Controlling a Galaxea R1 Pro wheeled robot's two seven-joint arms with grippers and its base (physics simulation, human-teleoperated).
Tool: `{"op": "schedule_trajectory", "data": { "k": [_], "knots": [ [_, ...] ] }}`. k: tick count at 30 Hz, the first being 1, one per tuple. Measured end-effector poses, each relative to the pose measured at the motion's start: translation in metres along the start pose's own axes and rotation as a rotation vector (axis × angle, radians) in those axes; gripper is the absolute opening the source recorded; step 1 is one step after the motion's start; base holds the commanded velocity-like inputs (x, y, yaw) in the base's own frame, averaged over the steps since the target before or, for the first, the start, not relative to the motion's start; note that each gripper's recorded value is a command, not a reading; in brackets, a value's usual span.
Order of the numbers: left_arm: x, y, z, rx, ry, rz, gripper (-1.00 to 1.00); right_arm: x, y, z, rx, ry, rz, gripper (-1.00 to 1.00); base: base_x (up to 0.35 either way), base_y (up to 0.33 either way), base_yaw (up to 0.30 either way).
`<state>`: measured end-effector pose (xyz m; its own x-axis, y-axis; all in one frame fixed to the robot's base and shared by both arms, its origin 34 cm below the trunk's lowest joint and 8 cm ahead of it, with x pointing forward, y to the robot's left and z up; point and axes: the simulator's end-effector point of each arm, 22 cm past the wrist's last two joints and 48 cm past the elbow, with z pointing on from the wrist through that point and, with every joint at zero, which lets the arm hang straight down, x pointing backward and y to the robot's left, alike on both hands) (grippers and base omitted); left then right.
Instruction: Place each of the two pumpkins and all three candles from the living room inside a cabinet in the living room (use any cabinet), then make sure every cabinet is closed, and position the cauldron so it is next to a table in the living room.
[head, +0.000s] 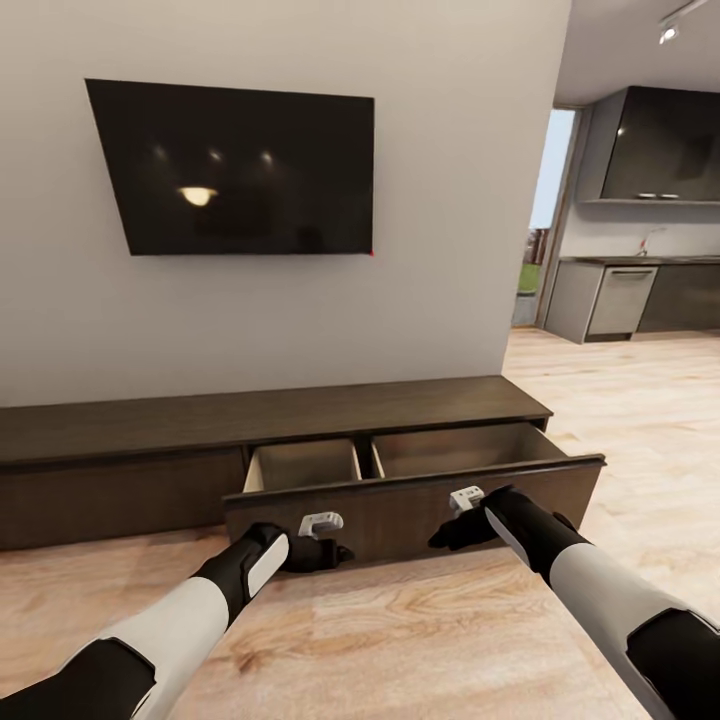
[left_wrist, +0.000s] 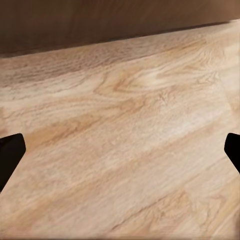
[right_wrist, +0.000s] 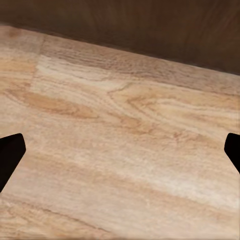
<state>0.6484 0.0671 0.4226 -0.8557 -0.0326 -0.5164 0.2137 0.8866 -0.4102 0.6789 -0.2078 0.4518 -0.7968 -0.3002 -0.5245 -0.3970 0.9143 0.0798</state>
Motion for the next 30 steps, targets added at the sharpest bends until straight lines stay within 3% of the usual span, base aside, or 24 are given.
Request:
{"op": "schedule_trajectory", "data": {
  "k": [23,27,30],
  "knots": [
    [0.019,0.021,0.017,-0.033,0.013,-0.023,1.00,0.012,-0.003,0.016,-0.004,0.026,0.019,1.00,-0.001,0.000,0.079],
    [0.015,0.026,0.020,-0.040,-0.023,-0.018,1.00,0.014,-0.003,0.019,-0.005,0.030,0.020,1.00,0.000,0.000,0.080],
    [0.022,0.034,0.023,-0.053,-0.018,-0.026,1.00,0.015,-0.003,0.021,-0.007,0.033,0.024,1.00,0.000,0.000,0.080]
  ]
}}
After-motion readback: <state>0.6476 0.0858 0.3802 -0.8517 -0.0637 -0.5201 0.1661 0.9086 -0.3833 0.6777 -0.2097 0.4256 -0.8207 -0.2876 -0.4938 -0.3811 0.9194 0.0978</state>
